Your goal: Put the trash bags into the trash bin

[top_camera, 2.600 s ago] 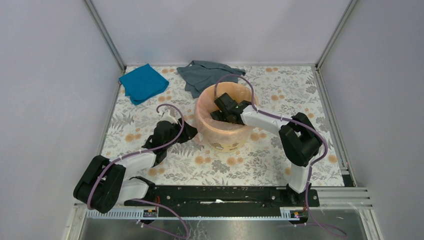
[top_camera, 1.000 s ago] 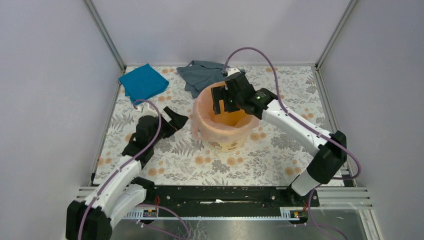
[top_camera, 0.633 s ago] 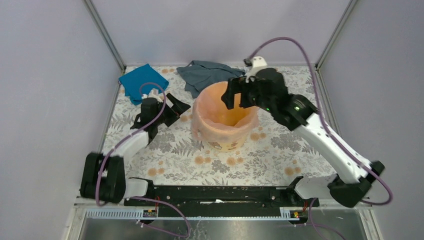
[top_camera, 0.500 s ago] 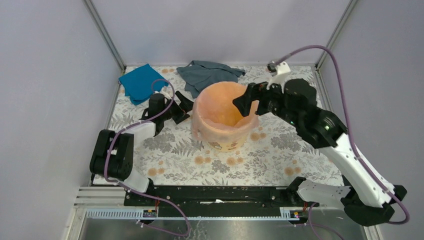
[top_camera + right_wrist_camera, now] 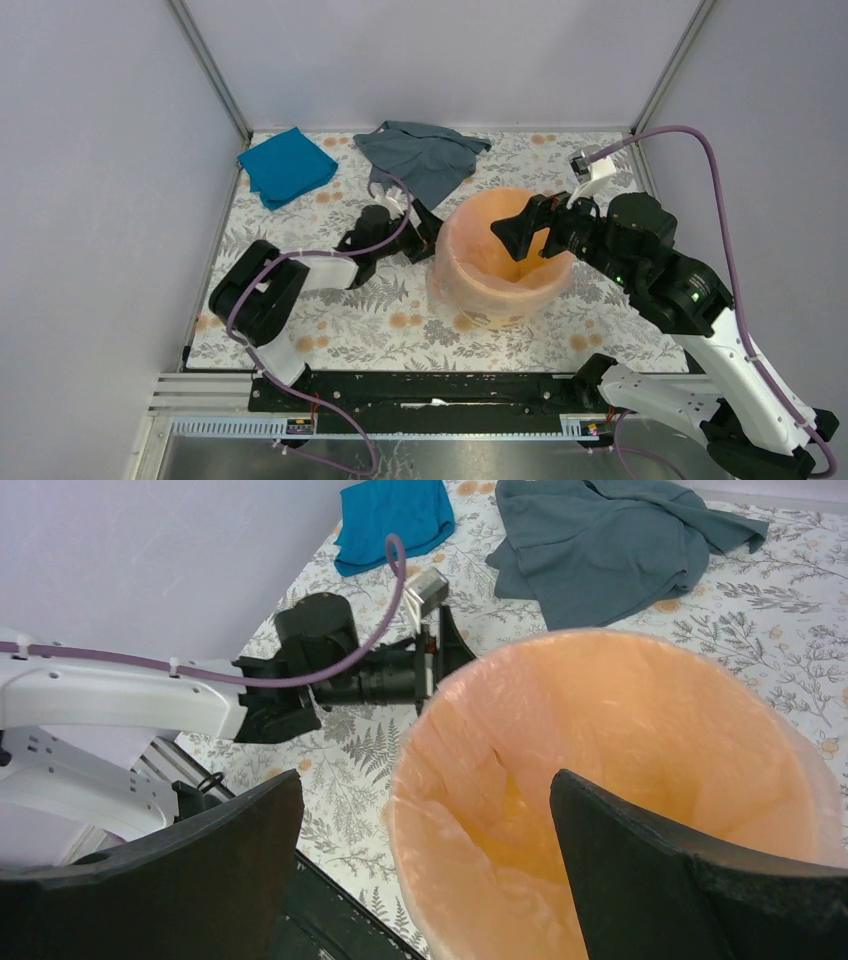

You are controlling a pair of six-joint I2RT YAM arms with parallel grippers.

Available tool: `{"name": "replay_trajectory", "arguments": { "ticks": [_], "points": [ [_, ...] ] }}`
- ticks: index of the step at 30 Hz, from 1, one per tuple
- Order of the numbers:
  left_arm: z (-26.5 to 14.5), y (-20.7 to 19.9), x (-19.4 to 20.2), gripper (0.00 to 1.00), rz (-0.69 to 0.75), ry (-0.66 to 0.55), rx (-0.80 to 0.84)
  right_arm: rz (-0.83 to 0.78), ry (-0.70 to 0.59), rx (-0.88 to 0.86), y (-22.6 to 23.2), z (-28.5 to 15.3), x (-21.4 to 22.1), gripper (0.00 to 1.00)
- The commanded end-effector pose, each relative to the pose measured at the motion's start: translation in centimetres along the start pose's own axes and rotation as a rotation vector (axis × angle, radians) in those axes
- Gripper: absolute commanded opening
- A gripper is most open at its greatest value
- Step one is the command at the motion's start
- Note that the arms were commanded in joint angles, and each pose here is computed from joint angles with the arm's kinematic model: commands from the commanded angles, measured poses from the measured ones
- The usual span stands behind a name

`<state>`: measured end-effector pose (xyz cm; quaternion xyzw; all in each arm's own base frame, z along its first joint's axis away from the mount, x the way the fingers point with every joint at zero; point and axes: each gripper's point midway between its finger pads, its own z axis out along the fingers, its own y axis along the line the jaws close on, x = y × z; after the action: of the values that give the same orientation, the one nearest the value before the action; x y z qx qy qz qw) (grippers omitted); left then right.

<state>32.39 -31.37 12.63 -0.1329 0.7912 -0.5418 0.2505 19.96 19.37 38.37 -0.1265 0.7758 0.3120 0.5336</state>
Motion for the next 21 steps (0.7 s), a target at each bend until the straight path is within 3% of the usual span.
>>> {"name": "replay_trajectory", "arguments": {
  "ticks": [1, 10, 15, 21],
  "points": [
    [2.8, -3.9, 2.1, 0.98, -0.001, -0.017, 0.104, -0.001, -0.045, -0.006, 0.0, -1.7, -0.7, 1.0],
    [7.1, -5.5, 6.1, 0.99, -0.141, -0.055, 0.159, 0.001, -0.088, 0.007, -0.6, -4.1, -1.0, 1.0],
    [10.3, -6.8, 8.8, 0.99, -0.167, 0.0, 0.188, -0.004, -0.089, 0.016, -0.8, -4.6, -1.0, 1.0],
    [12.4, -8.3, 9.9, 0.99, -0.181, -0.017, 0.211, 0.001, -0.097, 0.02, -1.0, -4.8, -0.9, 1.0]
  ]
}}
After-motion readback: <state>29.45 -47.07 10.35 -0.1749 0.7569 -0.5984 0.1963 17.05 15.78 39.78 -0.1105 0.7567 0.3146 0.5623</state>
